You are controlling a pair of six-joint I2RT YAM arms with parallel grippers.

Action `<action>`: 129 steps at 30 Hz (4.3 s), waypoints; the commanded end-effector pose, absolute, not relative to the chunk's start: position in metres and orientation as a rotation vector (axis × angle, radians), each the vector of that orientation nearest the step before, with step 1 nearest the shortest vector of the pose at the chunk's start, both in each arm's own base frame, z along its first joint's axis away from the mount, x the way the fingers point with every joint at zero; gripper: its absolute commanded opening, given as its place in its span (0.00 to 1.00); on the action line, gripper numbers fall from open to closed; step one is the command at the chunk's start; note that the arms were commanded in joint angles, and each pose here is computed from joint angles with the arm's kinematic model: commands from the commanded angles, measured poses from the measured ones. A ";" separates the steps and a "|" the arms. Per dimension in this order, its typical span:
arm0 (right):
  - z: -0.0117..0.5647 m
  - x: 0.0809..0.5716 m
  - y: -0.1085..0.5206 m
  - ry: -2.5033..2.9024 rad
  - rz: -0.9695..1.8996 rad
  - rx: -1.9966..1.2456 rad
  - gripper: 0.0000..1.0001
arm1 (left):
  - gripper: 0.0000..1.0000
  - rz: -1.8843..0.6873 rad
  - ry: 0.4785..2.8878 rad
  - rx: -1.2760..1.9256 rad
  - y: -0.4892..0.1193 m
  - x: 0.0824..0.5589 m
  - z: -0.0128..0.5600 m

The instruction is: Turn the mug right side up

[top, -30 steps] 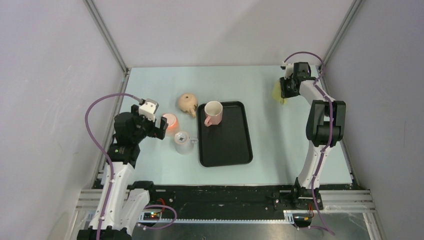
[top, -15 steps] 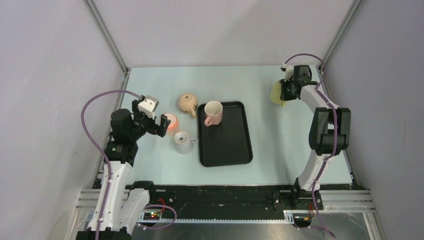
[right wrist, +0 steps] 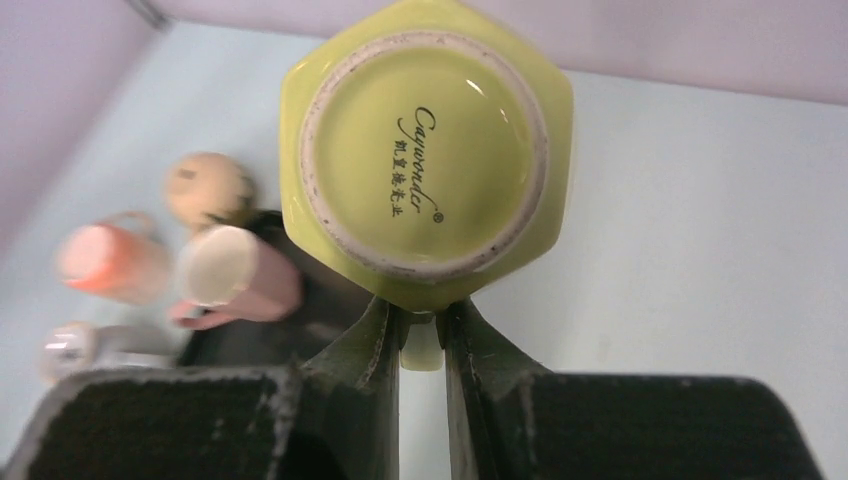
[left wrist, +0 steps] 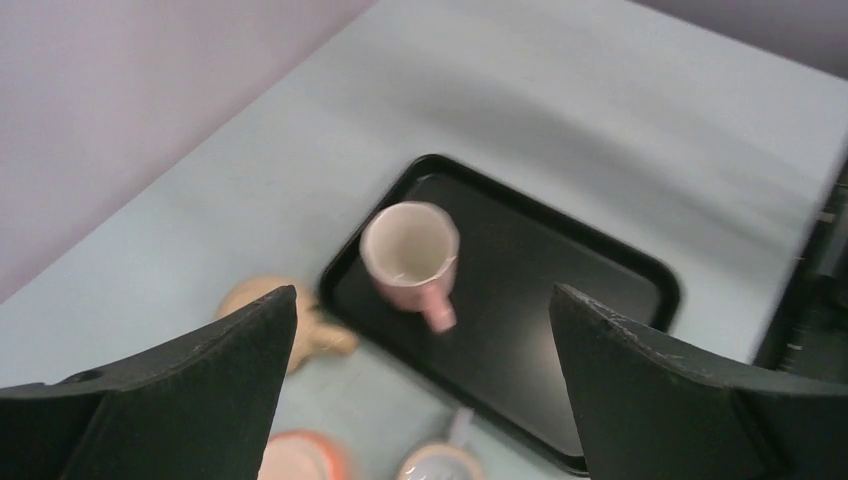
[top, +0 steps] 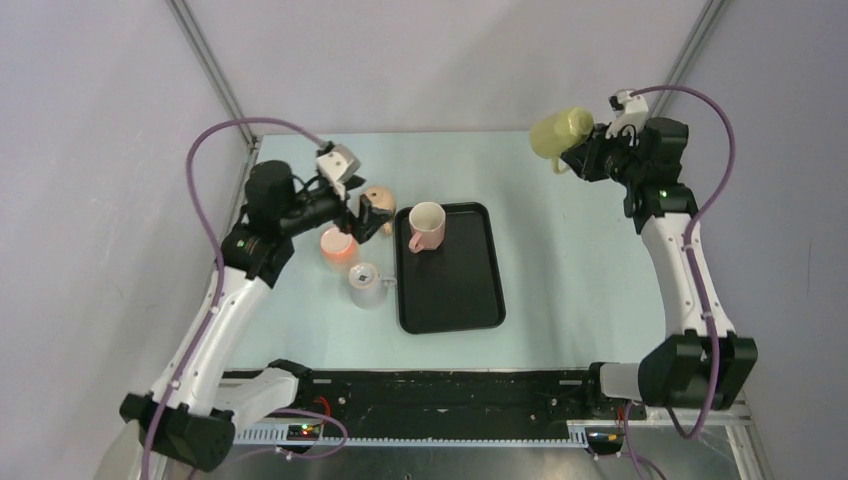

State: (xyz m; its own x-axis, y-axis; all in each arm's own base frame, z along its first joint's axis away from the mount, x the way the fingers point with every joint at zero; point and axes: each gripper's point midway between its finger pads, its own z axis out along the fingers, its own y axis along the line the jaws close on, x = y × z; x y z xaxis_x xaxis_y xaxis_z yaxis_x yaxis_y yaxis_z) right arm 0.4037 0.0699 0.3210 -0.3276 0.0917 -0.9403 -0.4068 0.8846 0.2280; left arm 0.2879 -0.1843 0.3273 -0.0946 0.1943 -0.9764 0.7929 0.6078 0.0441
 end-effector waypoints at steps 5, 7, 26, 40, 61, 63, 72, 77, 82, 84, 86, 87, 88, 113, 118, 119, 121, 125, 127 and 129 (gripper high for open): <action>0.406 0.347 0.123 1.534 1.018 -0.246 0.00 | 0.99 -1.058 1.604 0.972 -0.287 0.264 0.359; 0.412 0.338 0.129 1.497 1.111 -0.224 0.00 | 1.00 -1.172 1.630 0.963 -0.308 0.257 0.362; 0.425 0.249 0.188 1.231 1.602 -0.254 0.00 | 1.00 -1.592 1.641 0.850 -0.381 0.252 0.357; 0.409 0.257 0.202 1.179 1.619 -0.261 0.00 | 0.84 -1.750 1.571 0.827 -0.386 0.242 0.377; 0.366 0.270 0.225 1.195 1.568 -0.296 0.00 | 0.30 -1.855 1.508 0.753 -0.383 0.237 0.393; 0.362 0.269 0.227 1.207 1.562 -0.303 0.00 | 0.20 -1.852 1.507 0.743 -0.382 0.239 0.393; 0.356 0.269 0.229 1.232 1.550 -0.308 0.00 | 0.00 -1.801 1.521 0.673 -0.372 0.256 0.385; 0.356 0.272 0.228 1.234 1.539 -0.297 0.05 | 0.00 -1.773 1.536 0.637 -0.365 0.265 0.378; 0.354 0.275 0.227 1.245 1.533 -0.293 0.35 | 0.00 -1.730 1.550 0.614 -0.359 0.274 0.366; 0.352 0.276 0.227 1.254 1.531 -0.295 0.44 | 0.00 -1.707 1.562 0.604 -0.356 0.278 0.360; 0.350 0.276 0.228 1.264 1.531 -0.299 0.50 | 0.00 -1.685 1.581 0.585 -0.353 0.283 0.352; 0.348 0.277 0.228 1.271 1.531 -0.300 0.53 | 0.00 -1.673 1.594 0.576 -0.351 0.286 0.346; 0.345 0.278 0.229 1.281 1.531 -0.300 0.53 | 0.00 -1.666 1.600 0.570 -0.350 0.288 0.344; 0.257 0.274 0.196 1.693 1.315 -0.474 0.94 | 0.00 -1.140 1.990 0.448 -0.319 0.358 0.246; 0.229 0.286 0.165 1.842 1.009 -0.429 0.94 | 0.00 -0.967 2.049 0.448 -0.315 0.368 0.232; 0.231 0.288 0.161 1.848 0.962 -0.427 0.94 | 0.00 -0.918 2.062 0.448 -0.314 0.370 0.230; 0.223 0.294 0.146 1.894 0.839 -0.395 0.94 | 0.00 -0.863 2.088 0.449 -0.315 0.371 0.224; 0.220 0.306 0.113 1.927 0.636 -0.297 0.94 | 0.00 -0.794 2.112 0.481 -0.325 0.368 0.216; 0.224 0.308 0.104 1.918 0.596 -0.263 0.94 | 0.00 -0.759 2.125 0.516 -0.333 0.364 0.211; 0.231 0.308 0.096 1.894 0.563 -0.246 0.95 | 0.00 -0.694 2.145 0.533 -0.338 0.365 0.203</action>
